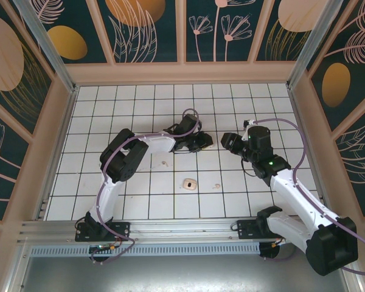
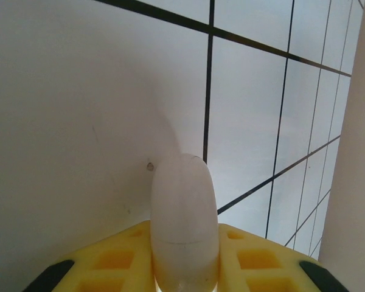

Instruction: Insert the wireless bluetooth earbuds into the charging case

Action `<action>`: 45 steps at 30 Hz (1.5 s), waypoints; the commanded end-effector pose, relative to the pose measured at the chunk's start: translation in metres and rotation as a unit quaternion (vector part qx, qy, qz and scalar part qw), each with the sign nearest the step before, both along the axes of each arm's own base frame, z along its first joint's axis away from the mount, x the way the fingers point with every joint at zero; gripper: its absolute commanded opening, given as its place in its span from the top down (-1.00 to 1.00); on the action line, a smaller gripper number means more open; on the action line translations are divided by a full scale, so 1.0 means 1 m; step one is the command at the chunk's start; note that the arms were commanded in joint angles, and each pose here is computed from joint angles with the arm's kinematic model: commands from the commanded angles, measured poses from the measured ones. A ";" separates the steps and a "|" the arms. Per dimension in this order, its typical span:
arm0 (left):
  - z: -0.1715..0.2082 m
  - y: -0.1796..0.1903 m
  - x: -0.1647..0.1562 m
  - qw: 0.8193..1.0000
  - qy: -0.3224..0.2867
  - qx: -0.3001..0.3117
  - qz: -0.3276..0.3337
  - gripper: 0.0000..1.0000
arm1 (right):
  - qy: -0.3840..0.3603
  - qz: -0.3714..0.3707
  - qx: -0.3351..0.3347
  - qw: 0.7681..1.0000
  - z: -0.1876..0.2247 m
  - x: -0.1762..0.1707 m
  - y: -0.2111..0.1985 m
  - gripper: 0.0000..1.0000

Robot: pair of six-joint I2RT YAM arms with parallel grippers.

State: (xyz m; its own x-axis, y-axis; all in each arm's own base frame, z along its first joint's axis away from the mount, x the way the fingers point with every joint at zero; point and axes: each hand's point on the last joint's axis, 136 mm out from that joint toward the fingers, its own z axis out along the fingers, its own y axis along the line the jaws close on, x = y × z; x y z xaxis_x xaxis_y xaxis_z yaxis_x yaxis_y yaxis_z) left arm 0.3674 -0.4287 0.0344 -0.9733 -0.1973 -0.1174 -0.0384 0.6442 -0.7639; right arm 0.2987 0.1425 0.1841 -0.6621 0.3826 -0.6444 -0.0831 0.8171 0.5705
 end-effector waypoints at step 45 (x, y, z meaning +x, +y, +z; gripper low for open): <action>0.047 0.100 -0.168 0.932 -0.046 0.327 -0.146 -0.09 | -0.015 -0.017 -0.017 1.000 0.017 -0.006 -0.013 0.00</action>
State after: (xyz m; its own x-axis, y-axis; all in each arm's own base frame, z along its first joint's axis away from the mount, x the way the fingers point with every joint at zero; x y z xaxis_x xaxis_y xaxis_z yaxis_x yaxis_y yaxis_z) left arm 0.2184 -0.3413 0.1107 -0.9438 0.1664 -0.2856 0.2524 0.9207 -0.2978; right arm 0.2926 0.1347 0.1878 -0.6558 0.3809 -0.6517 -0.0659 0.8312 0.5521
